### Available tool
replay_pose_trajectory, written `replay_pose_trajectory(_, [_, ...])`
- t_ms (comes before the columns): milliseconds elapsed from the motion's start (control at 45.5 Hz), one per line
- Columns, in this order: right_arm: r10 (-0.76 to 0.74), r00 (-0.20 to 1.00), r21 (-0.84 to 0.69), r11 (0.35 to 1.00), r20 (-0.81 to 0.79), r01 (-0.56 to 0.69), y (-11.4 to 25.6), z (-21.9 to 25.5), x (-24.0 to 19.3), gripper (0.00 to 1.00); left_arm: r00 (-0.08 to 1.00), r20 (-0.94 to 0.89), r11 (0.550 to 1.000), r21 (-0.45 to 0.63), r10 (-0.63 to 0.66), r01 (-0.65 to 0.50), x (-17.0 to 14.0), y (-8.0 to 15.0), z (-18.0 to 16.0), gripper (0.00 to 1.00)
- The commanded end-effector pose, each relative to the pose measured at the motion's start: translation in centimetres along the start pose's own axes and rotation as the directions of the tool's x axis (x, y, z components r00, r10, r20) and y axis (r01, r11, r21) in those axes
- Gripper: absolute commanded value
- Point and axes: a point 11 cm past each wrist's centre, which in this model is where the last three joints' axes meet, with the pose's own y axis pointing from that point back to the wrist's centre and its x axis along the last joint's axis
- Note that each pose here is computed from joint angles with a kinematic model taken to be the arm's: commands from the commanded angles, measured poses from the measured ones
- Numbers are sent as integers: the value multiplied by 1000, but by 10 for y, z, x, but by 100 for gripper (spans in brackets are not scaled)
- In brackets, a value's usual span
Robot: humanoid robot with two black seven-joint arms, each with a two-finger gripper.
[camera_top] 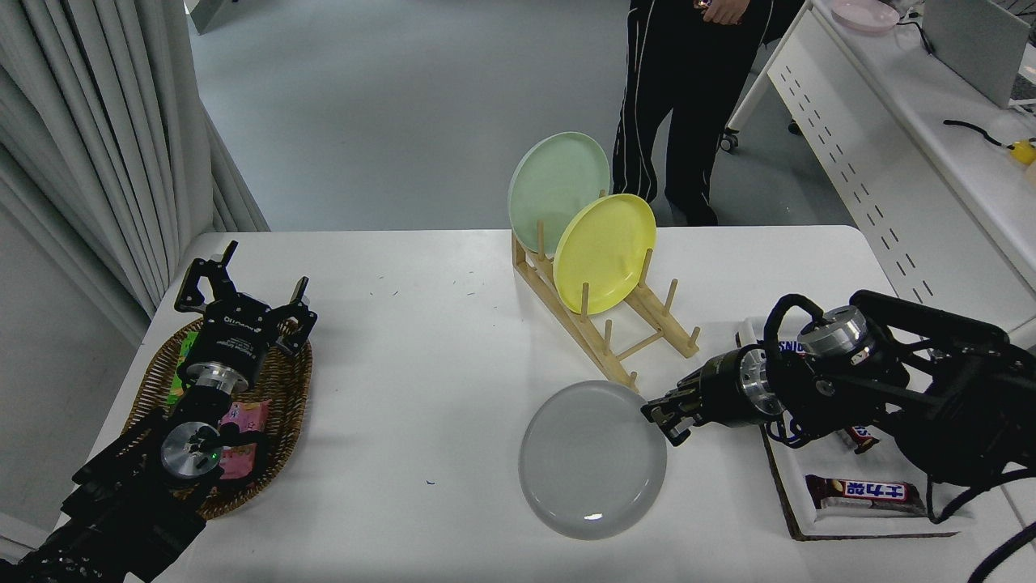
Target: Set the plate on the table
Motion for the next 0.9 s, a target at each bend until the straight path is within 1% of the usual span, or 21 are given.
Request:
replay_pose_trajectory(0, [-35, 988, -84, 995, 149, 48, -18, 16, -11, 0, 1000, 0, 1000, 0, 0, 0, 0, 0, 0, 100])
replay_pose_trajectory(66, [-52, 985, -112, 991, 166, 71, -23, 24, -17, 0, 1000, 0, 1000, 0, 0, 0, 0, 0, 0, 100])
replay_pose_trajectory(286, [-19, 961, -187, 980, 277, 73, -35, 33, -21, 0, 1000, 0, 1000, 0, 0, 0, 0, 0, 0, 100])
replay_pose_trajectory(462, [41, 959, -219, 976, 280, 22, -48, 45, -20, 0, 1000, 1, 1000, -1, 1, -1, 0, 0, 1, 100])
replay_pose_trajectory(725, [65, 959, -257, 966, 276, 8, -61, 64, -17, 0, 1000, 0, 1000, 0, 0, 0, 0, 0, 0, 100])
replay_pose_trajectory(879, [82, 953, -258, 966, 293, -4, -67, 63, -9, 0, 1000, 0, 1000, 0, 0, 0, 0, 0, 0, 100])
